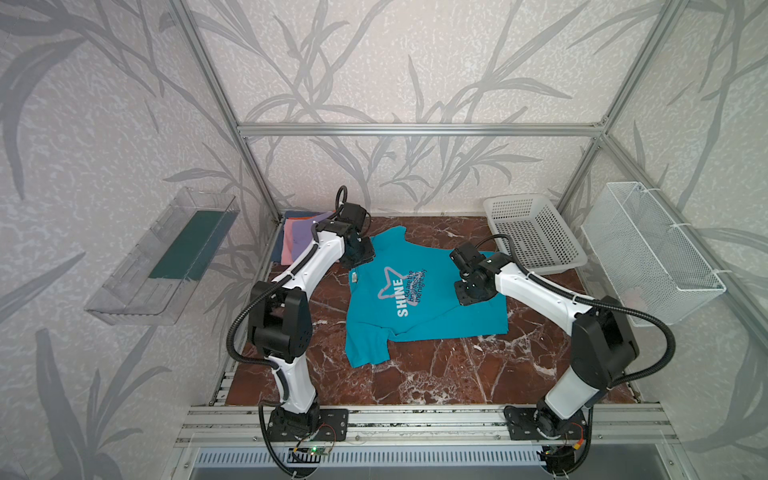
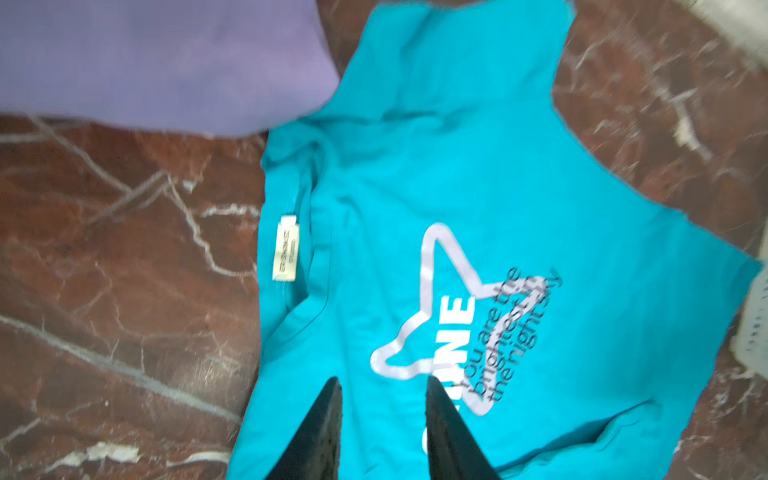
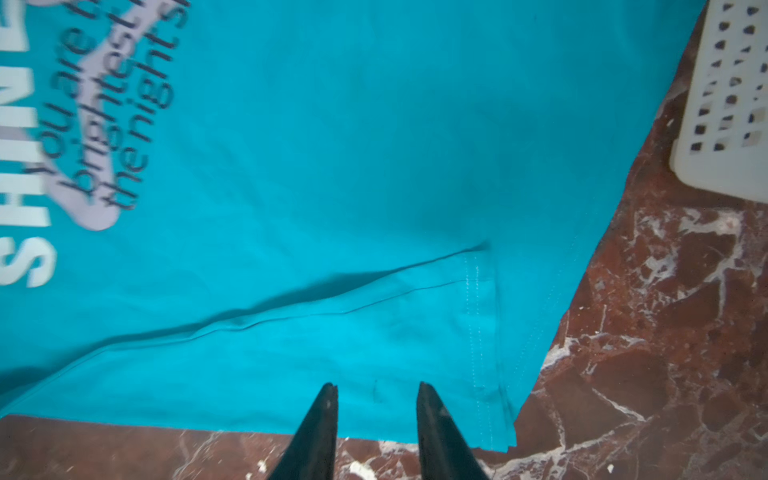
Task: Fold and stack the t-shirts
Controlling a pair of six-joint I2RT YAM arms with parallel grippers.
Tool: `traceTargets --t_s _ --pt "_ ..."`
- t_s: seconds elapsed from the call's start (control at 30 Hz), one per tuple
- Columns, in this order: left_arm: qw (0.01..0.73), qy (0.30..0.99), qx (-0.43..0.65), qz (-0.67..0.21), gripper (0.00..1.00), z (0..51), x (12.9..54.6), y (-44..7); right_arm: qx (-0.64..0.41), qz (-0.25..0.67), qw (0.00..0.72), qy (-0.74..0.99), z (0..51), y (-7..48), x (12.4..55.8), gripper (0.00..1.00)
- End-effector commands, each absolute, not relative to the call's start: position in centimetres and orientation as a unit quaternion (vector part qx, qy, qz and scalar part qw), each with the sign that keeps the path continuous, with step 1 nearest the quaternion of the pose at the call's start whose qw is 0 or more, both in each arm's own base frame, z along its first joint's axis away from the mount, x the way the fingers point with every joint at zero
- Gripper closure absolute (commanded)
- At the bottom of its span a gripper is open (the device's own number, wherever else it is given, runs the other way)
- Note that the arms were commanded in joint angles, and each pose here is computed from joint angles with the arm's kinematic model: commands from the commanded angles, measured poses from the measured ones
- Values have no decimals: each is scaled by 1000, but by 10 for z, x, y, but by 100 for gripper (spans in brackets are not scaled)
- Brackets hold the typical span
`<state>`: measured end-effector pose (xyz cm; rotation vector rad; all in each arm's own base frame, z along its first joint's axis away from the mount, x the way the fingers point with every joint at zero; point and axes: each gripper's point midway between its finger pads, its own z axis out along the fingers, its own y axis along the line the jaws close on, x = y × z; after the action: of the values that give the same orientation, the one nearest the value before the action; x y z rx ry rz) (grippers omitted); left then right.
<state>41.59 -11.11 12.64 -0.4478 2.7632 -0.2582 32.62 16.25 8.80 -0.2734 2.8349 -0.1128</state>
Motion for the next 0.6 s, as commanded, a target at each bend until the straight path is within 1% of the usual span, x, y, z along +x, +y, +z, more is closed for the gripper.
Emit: traceTargets --t_s 0.0,0.2,0.3,0.43,0.57 --pt "118 979 -155 -62 64 90 384 -102 -83 -80 110 987 67 141 330 65" --pt "77 982 -161 -55 64 52 352 -97 -60 -100 86 989 44 124 353 56" --pt "64 983 -167 -53 64 41 343 -96 -54 -104 80 990 37 118 364 56" --pt "51 980 -185 -57 65 26 335 -97 -44 -97 67 992 30 112 373 60" --pt "41 979 -192 -57 66 15 330 -97 -32 -83 58 994 21 106 378 60"
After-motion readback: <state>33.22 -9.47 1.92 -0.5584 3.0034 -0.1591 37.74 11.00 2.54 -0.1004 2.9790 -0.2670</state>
